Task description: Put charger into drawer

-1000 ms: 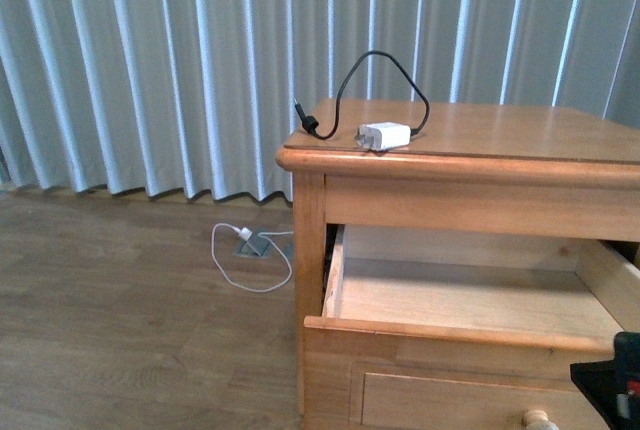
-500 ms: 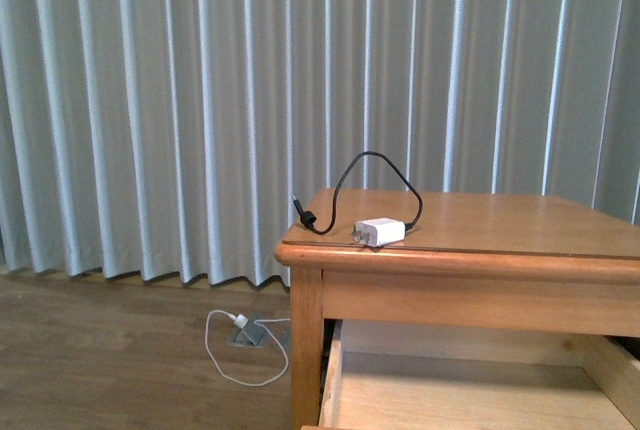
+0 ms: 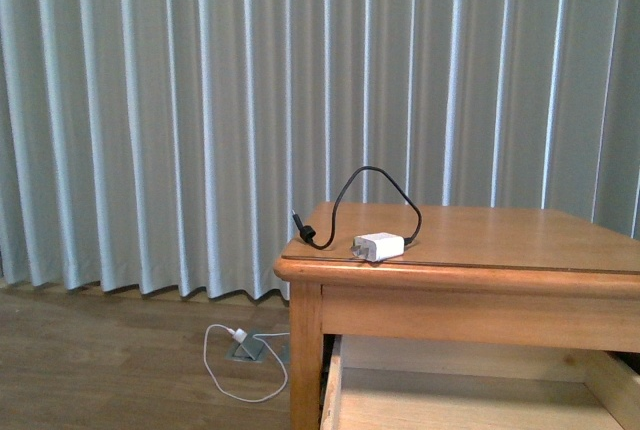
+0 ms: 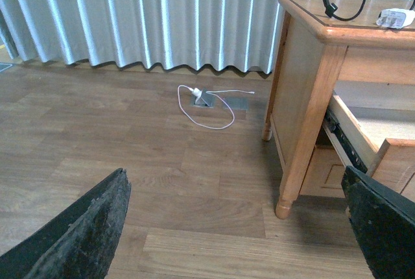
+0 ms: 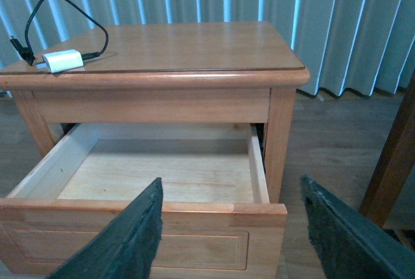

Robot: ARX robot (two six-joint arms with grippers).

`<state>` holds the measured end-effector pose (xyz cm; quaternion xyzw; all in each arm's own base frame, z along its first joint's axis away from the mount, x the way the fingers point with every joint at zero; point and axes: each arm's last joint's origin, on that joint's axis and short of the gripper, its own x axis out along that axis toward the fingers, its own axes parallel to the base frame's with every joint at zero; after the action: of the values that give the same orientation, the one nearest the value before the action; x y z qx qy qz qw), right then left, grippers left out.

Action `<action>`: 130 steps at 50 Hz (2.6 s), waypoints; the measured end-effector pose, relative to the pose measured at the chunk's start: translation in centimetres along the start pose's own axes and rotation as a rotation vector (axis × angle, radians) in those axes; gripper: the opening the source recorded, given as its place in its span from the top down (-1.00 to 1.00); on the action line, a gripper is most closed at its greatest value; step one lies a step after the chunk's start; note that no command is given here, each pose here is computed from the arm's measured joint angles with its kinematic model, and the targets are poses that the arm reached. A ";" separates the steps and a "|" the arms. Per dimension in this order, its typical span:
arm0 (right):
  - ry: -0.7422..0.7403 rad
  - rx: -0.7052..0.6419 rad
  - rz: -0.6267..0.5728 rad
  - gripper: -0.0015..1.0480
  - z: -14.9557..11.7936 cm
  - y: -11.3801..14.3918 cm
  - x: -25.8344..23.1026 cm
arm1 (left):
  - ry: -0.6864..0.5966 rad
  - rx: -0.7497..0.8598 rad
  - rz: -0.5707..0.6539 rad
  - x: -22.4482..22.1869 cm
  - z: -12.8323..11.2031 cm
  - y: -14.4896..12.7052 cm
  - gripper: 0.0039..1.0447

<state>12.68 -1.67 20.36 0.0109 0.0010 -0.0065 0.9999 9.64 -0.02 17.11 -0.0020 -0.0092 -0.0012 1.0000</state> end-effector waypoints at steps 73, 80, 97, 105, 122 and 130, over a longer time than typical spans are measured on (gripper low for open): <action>0.002 -0.018 0.010 -0.83 -1.7 1.6 -0.7 | 0.247 0.196 -0.323 15.8 6.1 -7.7 -0.89; 0.002 -0.018 0.010 -0.83 -1.7 1.6 -0.7 | 0.225 0.220 -0.345 21.3 6.9 -10.7 -0.89; 0.002 -0.018 0.010 -0.83 -1.7 1.6 -0.7 | 0.121 0.239 -0.366 31.2 8.2 -18.3 -0.89; 0.002 -0.018 0.010 -0.83 -1.7 1.6 -0.7 | 0.110 0.239 -0.379 33.8 8.4 -20.6 -0.89; 0.002 -0.018 0.010 -0.83 -1.7 1.6 -0.7 | 0.121 0.245 -0.418 37.7 7.4 -23.5 -0.89; 0.002 -0.018 0.010 -0.83 -1.7 1.6 -0.7 | 0.146 0.251 -0.427 38.5 6.8 -23.9 -0.89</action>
<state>11.95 -0.04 18.74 0.0018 0.0020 -0.0013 1.0000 47.96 -24.03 24.70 0.1242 0.0629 -0.2111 0.9675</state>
